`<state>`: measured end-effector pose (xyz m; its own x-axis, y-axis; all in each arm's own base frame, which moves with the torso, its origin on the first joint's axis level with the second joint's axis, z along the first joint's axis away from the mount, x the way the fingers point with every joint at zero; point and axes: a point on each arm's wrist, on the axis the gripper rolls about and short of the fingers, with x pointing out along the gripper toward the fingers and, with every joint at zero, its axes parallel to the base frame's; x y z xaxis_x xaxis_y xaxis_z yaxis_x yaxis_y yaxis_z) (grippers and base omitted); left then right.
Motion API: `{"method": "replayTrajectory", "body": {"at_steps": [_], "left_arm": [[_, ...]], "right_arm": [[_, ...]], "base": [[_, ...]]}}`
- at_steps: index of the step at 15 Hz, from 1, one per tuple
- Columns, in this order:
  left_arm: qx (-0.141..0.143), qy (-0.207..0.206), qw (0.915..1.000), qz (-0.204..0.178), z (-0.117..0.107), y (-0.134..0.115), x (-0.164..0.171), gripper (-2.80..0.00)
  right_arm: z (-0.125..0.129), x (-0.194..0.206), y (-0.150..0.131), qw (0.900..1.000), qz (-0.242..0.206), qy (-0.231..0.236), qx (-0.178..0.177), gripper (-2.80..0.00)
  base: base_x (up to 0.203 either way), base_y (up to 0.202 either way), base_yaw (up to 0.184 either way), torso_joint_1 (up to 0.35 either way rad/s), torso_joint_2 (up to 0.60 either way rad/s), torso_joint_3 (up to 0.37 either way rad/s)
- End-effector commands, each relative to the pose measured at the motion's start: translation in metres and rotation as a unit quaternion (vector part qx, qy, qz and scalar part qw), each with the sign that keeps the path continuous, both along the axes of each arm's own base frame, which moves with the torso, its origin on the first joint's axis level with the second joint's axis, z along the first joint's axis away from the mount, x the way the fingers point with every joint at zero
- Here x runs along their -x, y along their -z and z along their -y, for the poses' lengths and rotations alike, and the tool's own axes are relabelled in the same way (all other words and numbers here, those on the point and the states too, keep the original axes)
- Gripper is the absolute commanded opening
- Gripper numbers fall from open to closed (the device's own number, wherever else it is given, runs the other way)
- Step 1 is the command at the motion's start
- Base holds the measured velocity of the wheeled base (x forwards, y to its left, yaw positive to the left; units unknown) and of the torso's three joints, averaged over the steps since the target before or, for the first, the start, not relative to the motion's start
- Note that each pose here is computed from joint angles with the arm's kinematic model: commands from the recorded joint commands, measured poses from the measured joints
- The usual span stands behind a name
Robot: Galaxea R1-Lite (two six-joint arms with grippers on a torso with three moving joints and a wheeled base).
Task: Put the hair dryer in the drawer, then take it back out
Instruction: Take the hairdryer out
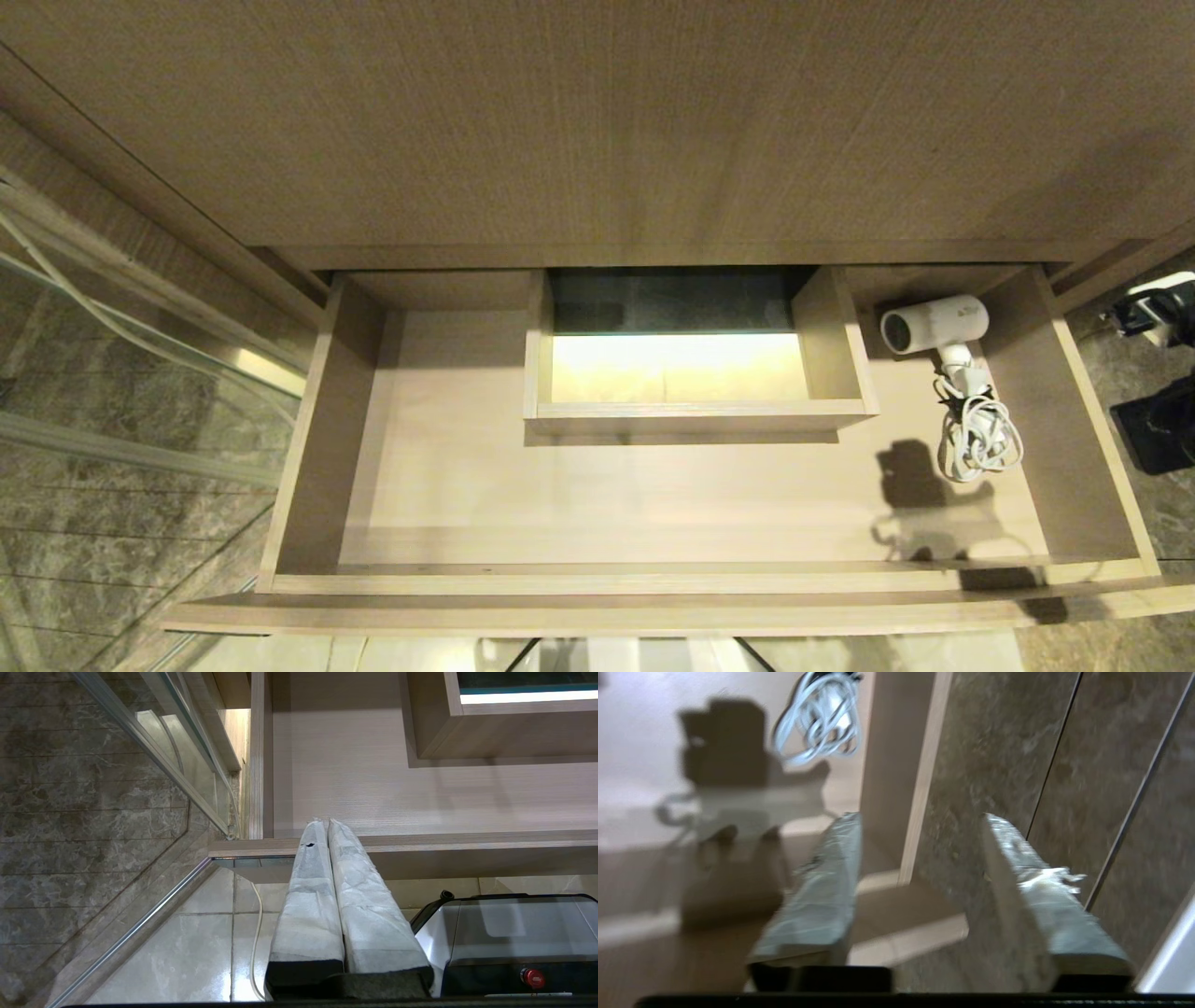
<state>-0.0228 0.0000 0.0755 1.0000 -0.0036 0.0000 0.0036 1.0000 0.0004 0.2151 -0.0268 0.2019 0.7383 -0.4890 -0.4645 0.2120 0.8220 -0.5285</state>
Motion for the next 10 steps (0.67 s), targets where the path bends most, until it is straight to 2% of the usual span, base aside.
{"method": "replayTrajectory", "body": {"at_steps": [1,3,5,8,10], "left_arm": [[0.0,0.0,1.0,-0.001,0.0,0.0,0.0,-2.8],[0.0,0.0,1.0,-0.001,0.0,0.0,0.0,-2.8],[0.0,0.0,1.0,-0.001,0.0,0.0,0.0,-2.8],[0.0,0.0,1.0,-0.001,0.0,0.0,0.0,-2.8],[0.0,0.0,1.0,-0.001,0.0,0.0,0.0,-2.8]], "right_arm": [[0.014,-0.046,0.014,0.999,-0.032,0.019,-0.005,0.0],[0.022,-0.071,0.017,0.999,-0.02,0.012,-0.029,0.0],[0.028,-0.097,0.027,0.997,-0.019,-0.025,-0.076,0.0],[0.037,-0.127,0.046,0.991,-0.026,-0.055,-0.119,0.0],[0.046,-0.147,0.053,0.988,-0.021,-0.066,-0.136,0.0]], "base": [[0.0,0.0,0.0,0.0,0.0,0.0],[0.0,0.0,0.0,0.0,0.0,0.0],[0.0,0.0,0.0,0.0,0.0,0.0],[0.0,0.0,0.0,0.0,0.0,0.0],[0.0,0.0,0.0,0.0,0.0,0.0]]}}
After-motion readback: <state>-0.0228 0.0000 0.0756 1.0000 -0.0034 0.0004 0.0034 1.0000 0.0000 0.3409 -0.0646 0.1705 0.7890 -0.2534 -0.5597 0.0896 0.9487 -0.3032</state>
